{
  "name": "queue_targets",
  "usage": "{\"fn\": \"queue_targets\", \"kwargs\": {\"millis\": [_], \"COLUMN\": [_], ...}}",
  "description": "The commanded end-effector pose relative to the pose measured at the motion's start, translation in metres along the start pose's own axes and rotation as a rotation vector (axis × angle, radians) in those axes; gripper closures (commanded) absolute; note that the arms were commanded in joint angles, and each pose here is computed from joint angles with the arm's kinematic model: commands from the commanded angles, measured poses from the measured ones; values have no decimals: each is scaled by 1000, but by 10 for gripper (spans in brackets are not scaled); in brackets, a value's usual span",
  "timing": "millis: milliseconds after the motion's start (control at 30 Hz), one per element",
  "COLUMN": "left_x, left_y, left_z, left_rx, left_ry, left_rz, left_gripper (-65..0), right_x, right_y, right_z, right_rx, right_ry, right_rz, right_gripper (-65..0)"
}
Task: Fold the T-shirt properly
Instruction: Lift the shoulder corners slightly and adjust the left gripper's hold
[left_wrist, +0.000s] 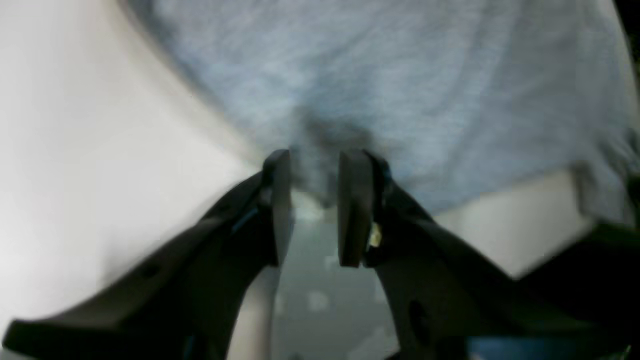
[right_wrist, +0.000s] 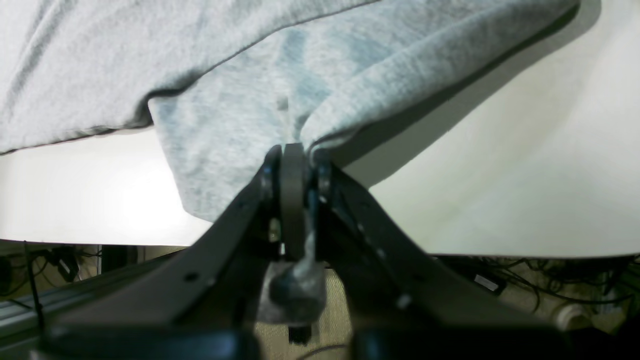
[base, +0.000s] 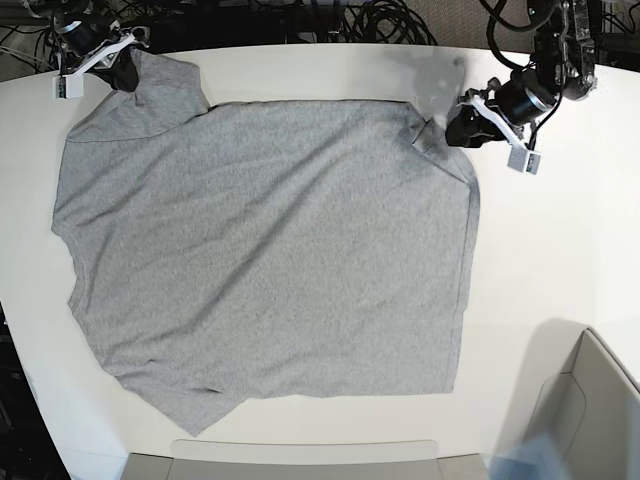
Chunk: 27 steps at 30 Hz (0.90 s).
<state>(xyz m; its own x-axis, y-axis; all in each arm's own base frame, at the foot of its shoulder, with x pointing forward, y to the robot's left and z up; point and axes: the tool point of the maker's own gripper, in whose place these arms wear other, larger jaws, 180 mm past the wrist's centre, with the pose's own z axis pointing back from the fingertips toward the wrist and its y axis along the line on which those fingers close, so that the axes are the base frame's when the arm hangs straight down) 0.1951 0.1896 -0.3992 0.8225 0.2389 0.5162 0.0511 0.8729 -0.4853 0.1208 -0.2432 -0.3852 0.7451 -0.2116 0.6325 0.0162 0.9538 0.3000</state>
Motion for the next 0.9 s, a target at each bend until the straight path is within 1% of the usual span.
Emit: {"fn": "queue_targets", "kwargs": {"millis": [0,100,200,233,300,467,600,667,767,800,867], "left_x": [6,5,21,23,21,39,39,33,17,13,10], "left_y": [-1,-9,-21,-23,-23,-25,-26,-17,6,11,11], "left_z": [2,-1,-3,-3,-3,-4,-6,-8,-14,-14,-15], "left_rx": [-3,-23,-89,-100,-100,-98,-101,-62,25,38,35], "left_ry": [-18,-27,-72,-73,-59,-106,-102,-81,-31,-20,-14], "left_rz": [-3,22,58,65,68,70,66,56,43,46,52], "left_gripper": [-180,-180,-180,-180,-180,-180,-180,-180,-180,-180,-180], "right_x": [5,7,9,9,9,10,10,10,10,10,11], "right_y": [0,0,1,1,1,1,1,1,1,1,0], "right_z": [3,2,1,1,1,1,1,1,1,1,1], "right_rx": [6,8,9,9,9,8,8,8,8,8,7], "right_ry": [-9,-8,-13,-13,-14,-16,-16,-16,-16,-16,-16], "right_rz": [18,21,22,22,23,24,24,24,24,24,25], "right_gripper": [0,0,0,0,0,0,0,0,0,0,0]}}
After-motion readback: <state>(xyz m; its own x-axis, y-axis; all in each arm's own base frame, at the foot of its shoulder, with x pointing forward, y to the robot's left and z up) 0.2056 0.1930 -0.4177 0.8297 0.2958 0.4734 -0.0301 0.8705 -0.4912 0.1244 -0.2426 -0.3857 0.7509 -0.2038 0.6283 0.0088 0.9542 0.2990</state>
